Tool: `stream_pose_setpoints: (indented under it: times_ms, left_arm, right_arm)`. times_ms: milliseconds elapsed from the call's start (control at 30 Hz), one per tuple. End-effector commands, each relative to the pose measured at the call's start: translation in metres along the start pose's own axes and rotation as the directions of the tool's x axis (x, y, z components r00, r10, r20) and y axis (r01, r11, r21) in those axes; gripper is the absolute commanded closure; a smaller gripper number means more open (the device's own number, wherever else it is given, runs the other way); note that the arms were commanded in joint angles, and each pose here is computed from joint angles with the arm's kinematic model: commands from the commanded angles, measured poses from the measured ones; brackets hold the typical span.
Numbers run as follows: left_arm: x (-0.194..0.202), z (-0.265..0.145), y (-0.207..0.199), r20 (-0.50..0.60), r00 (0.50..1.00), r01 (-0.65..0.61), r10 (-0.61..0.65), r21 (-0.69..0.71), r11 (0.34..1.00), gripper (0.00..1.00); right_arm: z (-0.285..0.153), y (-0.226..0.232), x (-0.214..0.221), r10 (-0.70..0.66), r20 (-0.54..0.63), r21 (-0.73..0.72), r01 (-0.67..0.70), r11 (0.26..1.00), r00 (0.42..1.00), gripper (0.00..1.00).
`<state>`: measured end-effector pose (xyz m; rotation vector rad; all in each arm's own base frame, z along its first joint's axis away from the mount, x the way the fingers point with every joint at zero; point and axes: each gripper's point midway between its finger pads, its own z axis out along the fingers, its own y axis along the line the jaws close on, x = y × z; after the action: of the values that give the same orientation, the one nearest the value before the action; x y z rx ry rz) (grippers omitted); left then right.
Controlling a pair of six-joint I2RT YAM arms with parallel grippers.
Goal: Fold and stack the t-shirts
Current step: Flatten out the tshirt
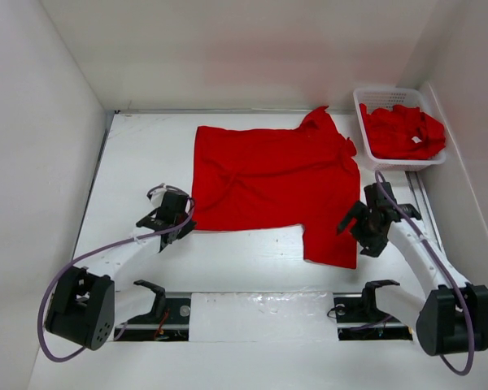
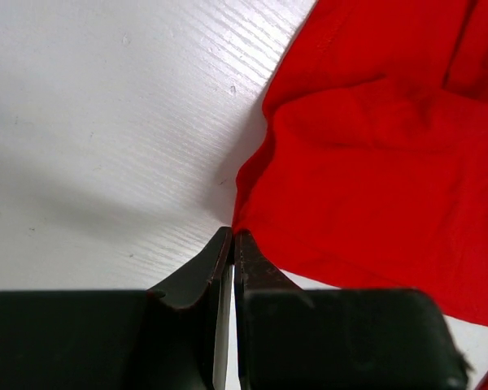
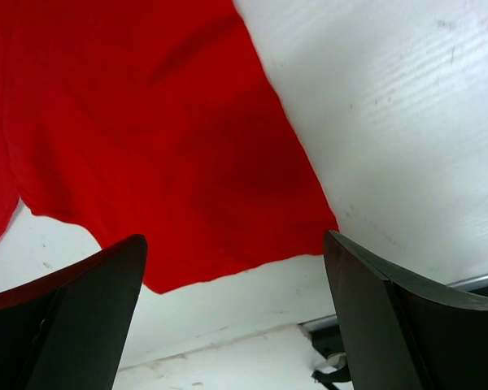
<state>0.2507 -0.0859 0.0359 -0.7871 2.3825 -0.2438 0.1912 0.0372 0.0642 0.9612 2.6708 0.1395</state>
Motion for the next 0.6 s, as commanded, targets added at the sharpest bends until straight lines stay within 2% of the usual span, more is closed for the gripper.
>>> stream_pose_setpoints:
  times_ms: [0, 133, 367, 567]
  left_arm:
    - [-0.015, -0.008, -0.012, 0.042, 0.999, 0.019, -0.020, 0.025, 0.999, 1.00]
    - [-0.021, -0.011, -0.017, 0.053, 0.999, 0.005, -0.007, 0.039, 0.999, 1.00]
    - [-0.027, -0.013, -0.026, 0.057, 0.998, -0.001, -0.002, 0.058, 0.998, 1.00]
    - [-0.029, -0.014, -0.033, 0.071, 0.997, -0.004, -0.003, 0.095, 0.995, 1.00]
  right_arm:
    - [-0.006, 0.007, 0.008, 0.081, -0.008, -0.039, -0.082, 0.996, 0.997, 0.06]
    - [-0.008, -0.006, 0.018, 0.100, -0.023, 0.030, -0.100, 0.995, 0.995, 0.07]
    - [-0.010, -0.007, 0.022, 0.121, -0.040, 0.049, -0.120, 0.992, 0.992, 0.10]
    - [0.011, -0.004, 0.039, 0.107, -0.132, 0.099, -0.095, 0.991, 0.985, 0.10]
